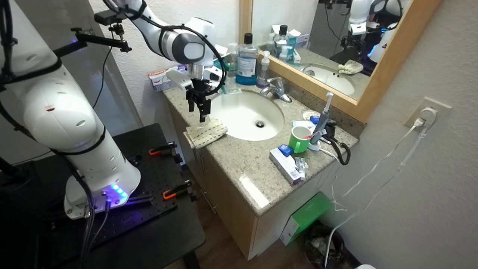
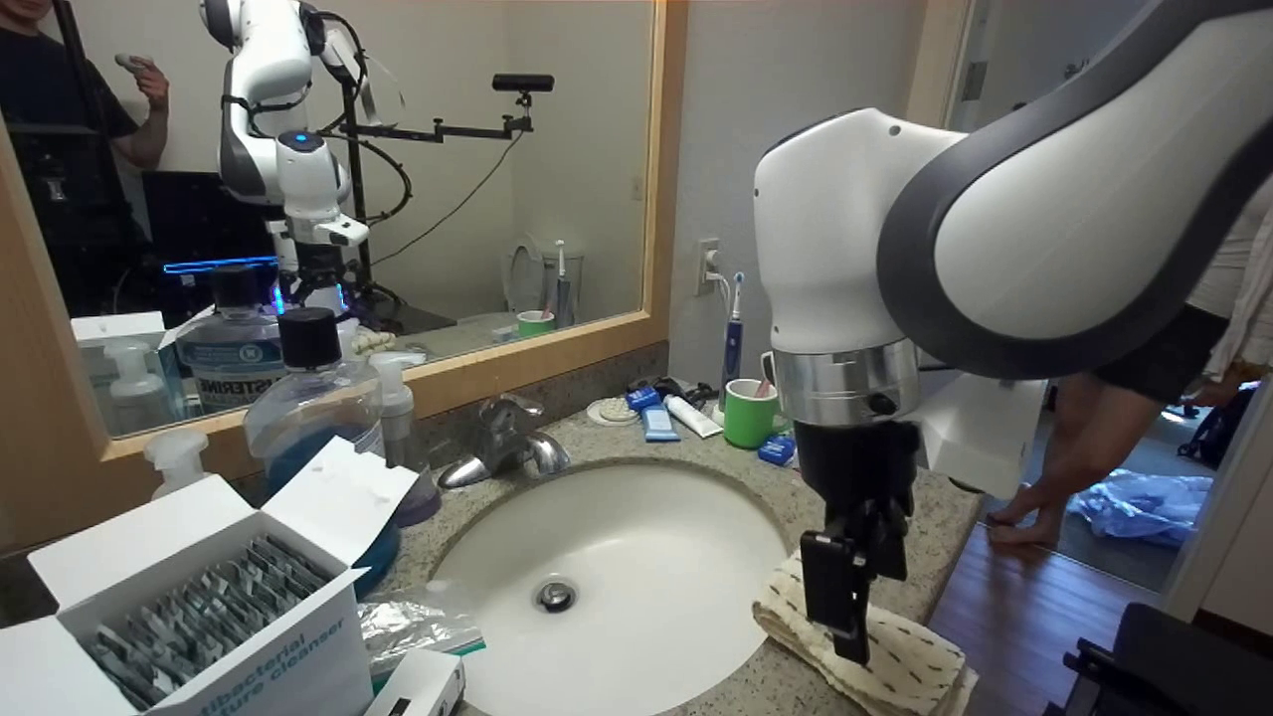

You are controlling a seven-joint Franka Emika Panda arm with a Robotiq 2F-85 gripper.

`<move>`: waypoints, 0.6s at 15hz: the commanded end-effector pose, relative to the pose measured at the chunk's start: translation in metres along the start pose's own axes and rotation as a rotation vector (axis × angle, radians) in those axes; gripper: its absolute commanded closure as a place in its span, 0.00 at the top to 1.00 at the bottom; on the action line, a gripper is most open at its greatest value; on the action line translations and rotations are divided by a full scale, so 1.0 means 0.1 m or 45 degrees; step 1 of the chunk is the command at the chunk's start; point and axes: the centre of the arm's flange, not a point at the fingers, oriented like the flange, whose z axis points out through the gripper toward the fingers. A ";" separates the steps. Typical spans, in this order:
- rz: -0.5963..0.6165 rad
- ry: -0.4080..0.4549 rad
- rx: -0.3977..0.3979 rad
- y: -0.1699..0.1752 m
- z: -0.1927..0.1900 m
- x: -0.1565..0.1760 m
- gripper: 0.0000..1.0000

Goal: Use the cloth to wipe the counter

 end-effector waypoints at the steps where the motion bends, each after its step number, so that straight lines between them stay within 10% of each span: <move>1: -0.018 0.035 0.009 -0.01 -0.16 -0.24 1.00; 9: -0.039 0.100 -0.016 -0.10 -0.35 -0.44 1.00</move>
